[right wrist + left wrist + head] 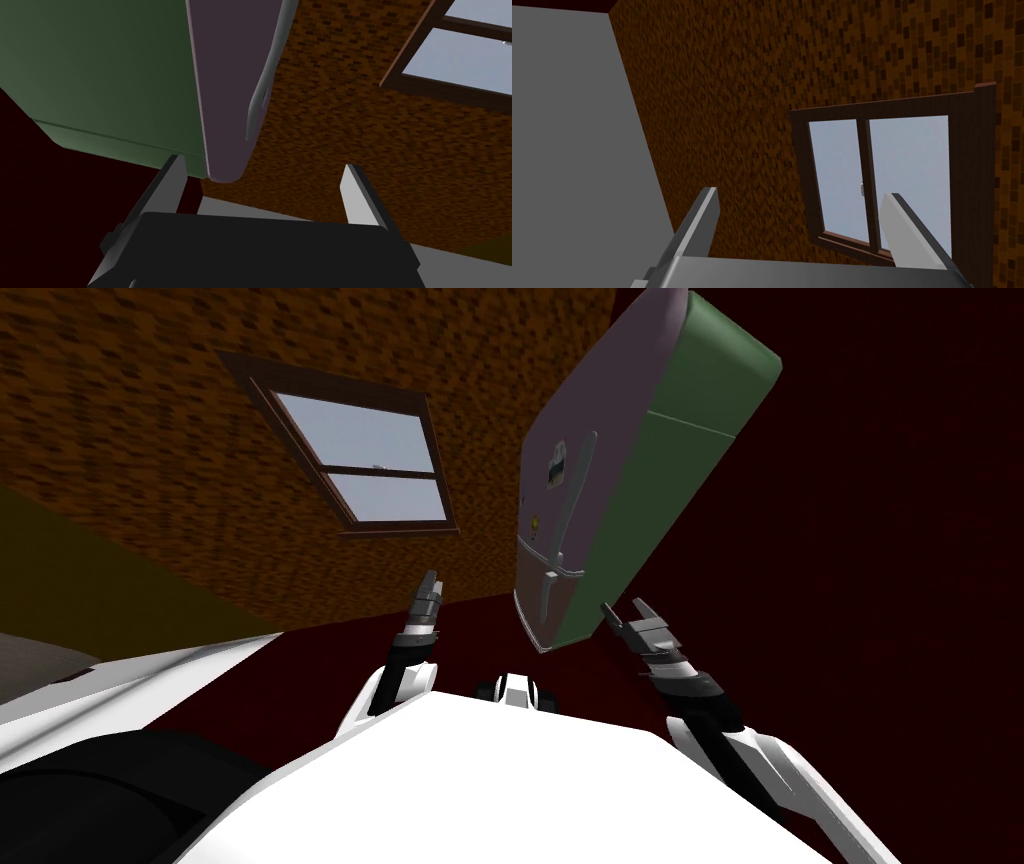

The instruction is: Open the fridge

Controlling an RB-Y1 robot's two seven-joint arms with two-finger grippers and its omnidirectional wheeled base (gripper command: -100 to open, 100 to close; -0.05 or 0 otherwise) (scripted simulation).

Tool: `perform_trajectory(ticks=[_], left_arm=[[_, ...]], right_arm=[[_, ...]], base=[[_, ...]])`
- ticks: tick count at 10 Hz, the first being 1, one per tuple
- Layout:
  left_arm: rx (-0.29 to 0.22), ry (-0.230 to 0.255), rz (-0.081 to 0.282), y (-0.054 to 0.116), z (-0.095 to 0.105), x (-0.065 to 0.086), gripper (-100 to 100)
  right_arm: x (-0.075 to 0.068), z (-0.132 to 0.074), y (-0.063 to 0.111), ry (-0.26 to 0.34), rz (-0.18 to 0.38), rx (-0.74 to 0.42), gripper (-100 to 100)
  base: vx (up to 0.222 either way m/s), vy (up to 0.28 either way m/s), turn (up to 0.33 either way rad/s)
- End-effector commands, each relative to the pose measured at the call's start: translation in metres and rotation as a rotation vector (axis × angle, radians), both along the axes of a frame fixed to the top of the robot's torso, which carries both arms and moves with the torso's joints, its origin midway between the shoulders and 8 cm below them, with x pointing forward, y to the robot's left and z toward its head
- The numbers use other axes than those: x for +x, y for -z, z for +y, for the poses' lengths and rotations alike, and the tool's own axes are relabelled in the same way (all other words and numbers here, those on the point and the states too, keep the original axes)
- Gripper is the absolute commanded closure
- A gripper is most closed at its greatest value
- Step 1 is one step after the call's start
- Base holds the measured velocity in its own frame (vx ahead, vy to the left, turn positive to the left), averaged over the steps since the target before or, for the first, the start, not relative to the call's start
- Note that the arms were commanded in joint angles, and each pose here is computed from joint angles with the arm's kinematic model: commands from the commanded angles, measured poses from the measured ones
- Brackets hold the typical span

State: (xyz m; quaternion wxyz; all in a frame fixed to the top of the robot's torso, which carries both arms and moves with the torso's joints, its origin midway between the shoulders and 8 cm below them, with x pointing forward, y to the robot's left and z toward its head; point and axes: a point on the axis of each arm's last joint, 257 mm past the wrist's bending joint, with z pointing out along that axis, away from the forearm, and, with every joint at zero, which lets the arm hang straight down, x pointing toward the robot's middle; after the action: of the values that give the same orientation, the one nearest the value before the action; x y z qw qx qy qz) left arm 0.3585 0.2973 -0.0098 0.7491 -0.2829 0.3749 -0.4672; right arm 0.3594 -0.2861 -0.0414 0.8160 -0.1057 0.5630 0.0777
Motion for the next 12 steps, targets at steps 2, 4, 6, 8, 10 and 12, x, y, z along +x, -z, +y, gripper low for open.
perform_trajectory(ticks=[2,4,6,8,10,12], left_arm=[[0.000,0.000,0.000,0.000,0.000,0.000,0],[0.000,0.000,0.000,0.000,0.000,0.000,0],[0.000,0.000,0.000,0.000,0.000,0.000,0],[0.000,0.000,0.000,0.000,0.000,0.000,0],[0.000,0.000,0.000,0.000,0.000,0.000,0],[0.000,0.000,0.000,0.000,0.000,0.000,0]], right_arm=[[0.002,-0.005,0.006,0.045,-0.014,-0.218,-100],[0.003,-0.010,0.011,0.072,-0.026,-0.368,-100],[0.005,-0.015,0.016,0.095,-0.038,-0.513,-100],[0.007,-0.020,0.021,0.115,-0.050,-0.647,-100],[0.009,-0.025,0.025,0.131,-0.063,-0.771,-100],[0.011,-0.031,0.029,0.143,-0.075,-0.886,-100]], base=[[0.120,0.061,0.003],[0.147,0.059,0.017],[0.188,0.092,0.040],[0.161,0.073,0.050],[0.178,0.052,0.057],[0.173,0.054,0.063]])
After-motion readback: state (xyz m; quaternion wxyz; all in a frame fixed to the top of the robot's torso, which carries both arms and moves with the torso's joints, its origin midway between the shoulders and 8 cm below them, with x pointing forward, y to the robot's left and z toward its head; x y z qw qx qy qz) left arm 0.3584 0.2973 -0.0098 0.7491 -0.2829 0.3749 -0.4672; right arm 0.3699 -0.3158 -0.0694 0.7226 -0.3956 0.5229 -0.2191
